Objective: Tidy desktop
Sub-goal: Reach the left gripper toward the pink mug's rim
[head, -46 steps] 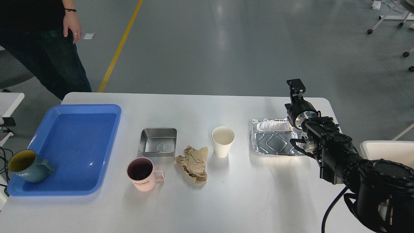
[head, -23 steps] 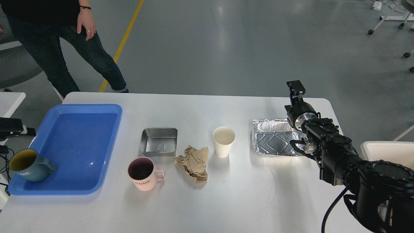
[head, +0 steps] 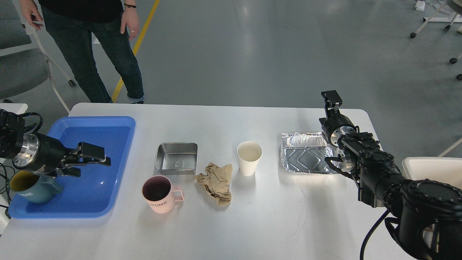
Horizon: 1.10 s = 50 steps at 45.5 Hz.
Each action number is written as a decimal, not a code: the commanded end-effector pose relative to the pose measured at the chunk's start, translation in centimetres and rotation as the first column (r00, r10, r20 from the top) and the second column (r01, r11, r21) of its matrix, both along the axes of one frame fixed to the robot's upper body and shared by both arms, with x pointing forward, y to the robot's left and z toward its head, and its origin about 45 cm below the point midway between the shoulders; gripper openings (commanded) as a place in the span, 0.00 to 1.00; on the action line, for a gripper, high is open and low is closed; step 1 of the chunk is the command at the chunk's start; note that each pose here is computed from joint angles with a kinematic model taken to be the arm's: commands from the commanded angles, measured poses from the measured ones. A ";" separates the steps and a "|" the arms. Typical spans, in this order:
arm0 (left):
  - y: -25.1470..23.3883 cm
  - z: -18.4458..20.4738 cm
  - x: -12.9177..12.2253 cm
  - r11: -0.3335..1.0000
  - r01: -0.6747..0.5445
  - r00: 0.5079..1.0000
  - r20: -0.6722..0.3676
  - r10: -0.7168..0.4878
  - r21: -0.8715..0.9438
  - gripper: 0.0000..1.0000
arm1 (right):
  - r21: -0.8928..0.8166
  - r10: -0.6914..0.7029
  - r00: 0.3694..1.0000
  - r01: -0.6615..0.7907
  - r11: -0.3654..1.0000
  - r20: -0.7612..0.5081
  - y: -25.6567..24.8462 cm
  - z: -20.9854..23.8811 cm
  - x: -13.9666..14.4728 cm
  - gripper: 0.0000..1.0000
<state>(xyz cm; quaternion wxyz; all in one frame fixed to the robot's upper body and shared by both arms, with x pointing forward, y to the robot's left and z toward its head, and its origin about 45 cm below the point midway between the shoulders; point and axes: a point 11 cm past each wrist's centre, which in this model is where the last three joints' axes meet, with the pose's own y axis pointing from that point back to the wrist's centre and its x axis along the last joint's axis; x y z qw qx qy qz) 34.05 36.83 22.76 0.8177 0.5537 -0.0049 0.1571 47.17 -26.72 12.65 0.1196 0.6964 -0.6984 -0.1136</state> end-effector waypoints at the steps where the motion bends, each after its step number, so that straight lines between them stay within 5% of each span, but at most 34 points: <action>1: -1.5 -1.7 0.4 0.999 0.025 0.999 -0.038 -0.023 0.049 0.98 | 0.001 0.001 1.000 -0.001 1.000 0.000 0.0 0.0 0.0 1.00; 22: -5.4 -7.5 1.8 0.999 0.021 0.994 -0.104 -0.016 0.049 0.98 | 0.000 0.000 1.000 0.000 1.000 0.000 -0.1 0.1 0.0 1.00; 50: -7.0 -9.4 0.9 0.999 0.034 0.990 -0.135 -0.030 0.035 0.98 | -0.004 -0.005 1.000 0.005 1.000 0.002 -0.4 0.1 0.0 1.00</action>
